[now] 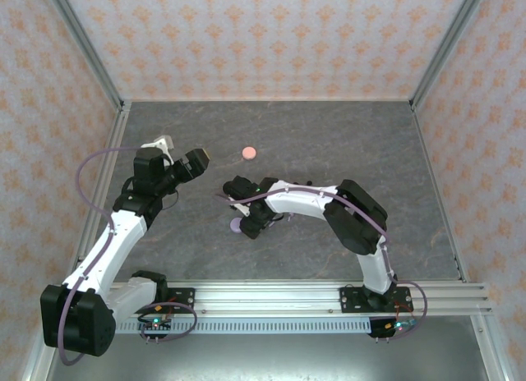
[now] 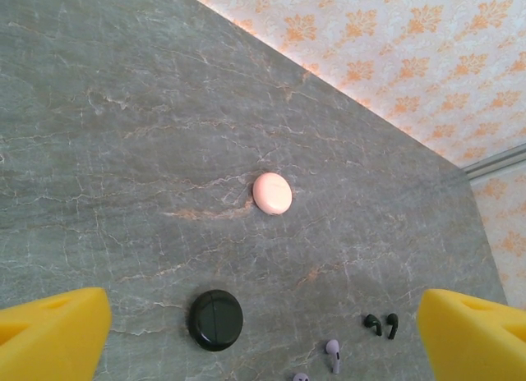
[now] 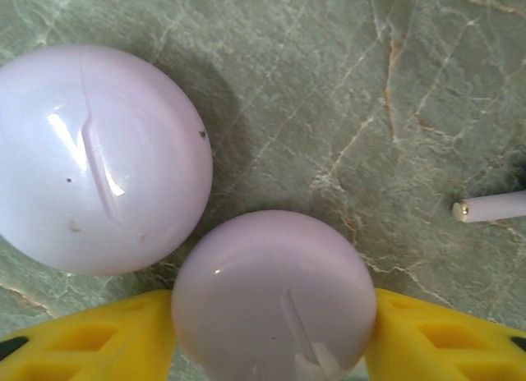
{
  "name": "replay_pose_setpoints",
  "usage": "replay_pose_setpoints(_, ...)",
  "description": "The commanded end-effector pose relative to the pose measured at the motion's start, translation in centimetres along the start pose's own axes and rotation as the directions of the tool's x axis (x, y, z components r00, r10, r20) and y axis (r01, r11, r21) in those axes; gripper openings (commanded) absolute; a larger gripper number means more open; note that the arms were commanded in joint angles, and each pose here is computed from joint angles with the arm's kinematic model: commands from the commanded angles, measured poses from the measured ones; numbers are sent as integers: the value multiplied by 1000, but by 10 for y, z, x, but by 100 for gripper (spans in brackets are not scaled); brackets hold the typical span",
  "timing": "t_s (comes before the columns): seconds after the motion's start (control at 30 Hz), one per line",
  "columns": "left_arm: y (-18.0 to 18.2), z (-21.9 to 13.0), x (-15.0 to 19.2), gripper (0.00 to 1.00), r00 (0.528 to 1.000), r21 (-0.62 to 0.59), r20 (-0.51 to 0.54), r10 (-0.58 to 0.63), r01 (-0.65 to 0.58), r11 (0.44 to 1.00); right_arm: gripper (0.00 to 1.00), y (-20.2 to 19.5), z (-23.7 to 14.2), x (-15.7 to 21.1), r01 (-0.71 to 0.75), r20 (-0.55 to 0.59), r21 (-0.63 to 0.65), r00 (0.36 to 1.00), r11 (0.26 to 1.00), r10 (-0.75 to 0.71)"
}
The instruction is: Insert wireless bluetooth earbuds into charging case
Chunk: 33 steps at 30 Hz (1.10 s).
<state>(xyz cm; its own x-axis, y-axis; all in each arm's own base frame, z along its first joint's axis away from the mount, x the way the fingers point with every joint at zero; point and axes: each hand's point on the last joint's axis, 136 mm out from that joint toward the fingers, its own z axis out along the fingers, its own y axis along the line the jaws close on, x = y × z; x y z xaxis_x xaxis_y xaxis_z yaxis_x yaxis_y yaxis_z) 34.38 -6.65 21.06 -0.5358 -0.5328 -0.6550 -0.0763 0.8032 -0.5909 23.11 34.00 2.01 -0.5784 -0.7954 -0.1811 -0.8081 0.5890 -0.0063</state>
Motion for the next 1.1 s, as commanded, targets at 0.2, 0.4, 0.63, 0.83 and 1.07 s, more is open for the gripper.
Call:
replay_pose_setpoints(0.2, -16, -13, -2, 93, 996, 70, -6, 92, -92, 993, 46, -11, -20, -13, 8, 114, 59, 993, 998, -15)
replay_pose_setpoints(0.4, -52, -26, -3, 90, 986, 238, -22, 163, -153, 959, 45, -27, -78, -24, 41, 315, 102, 947, 994, -71)
replay_pose_setpoints(0.63, -100, -50, -1, 89, 973, 454, -44, 226, -182, 872, 46, -39, -167, -34, 105, 575, 242, 785, 965, -230)
replay_pose_setpoints(0.83, -136, -65, 7, 89, 958, 595, -69, 279, -185, 782, 45, -48, -233, -38, 127, 664, 417, 634, 900, -397)
replay_pose_setpoints(1.07, -176, -70, 29, 86, 933, 695, -111, 343, -174, 698, 45, -50, -267, -44, 150, 655, 523, 560, 839, -508)
